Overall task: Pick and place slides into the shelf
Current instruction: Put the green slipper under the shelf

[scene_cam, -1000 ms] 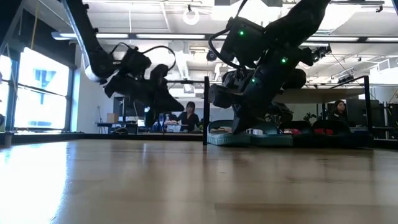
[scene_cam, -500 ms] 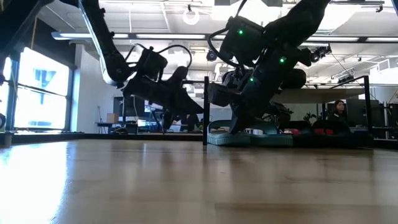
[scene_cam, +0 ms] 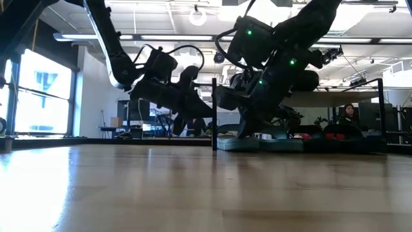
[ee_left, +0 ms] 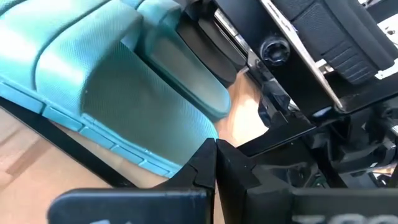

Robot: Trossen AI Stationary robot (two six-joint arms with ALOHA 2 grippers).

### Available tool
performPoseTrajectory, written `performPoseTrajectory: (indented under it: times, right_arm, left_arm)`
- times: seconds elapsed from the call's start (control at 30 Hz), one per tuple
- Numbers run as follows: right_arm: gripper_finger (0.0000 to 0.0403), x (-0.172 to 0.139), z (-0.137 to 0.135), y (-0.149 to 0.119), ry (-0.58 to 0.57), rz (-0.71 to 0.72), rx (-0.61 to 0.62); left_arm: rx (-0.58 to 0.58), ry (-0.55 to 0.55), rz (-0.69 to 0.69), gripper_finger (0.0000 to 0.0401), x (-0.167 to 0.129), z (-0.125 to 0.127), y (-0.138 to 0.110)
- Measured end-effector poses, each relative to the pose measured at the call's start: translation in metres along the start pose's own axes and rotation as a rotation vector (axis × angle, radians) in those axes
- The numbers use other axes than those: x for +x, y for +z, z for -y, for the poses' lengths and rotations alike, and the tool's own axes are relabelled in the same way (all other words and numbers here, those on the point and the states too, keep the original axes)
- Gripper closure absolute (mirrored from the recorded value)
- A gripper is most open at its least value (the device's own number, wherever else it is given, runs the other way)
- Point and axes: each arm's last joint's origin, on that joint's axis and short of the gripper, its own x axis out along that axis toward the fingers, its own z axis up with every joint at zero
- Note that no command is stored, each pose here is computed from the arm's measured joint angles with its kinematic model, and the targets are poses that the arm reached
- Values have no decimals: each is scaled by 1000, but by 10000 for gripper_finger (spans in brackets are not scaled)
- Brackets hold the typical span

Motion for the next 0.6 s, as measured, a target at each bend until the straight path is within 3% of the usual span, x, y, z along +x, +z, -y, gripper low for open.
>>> performPoseTrajectory:
  times: [0.6]
  right_arm:
    - [403, 0, 0, 0, 3, -3, 2]
  left_arm:
    - [-11, 15, -18, 401, 3, 3, -5]
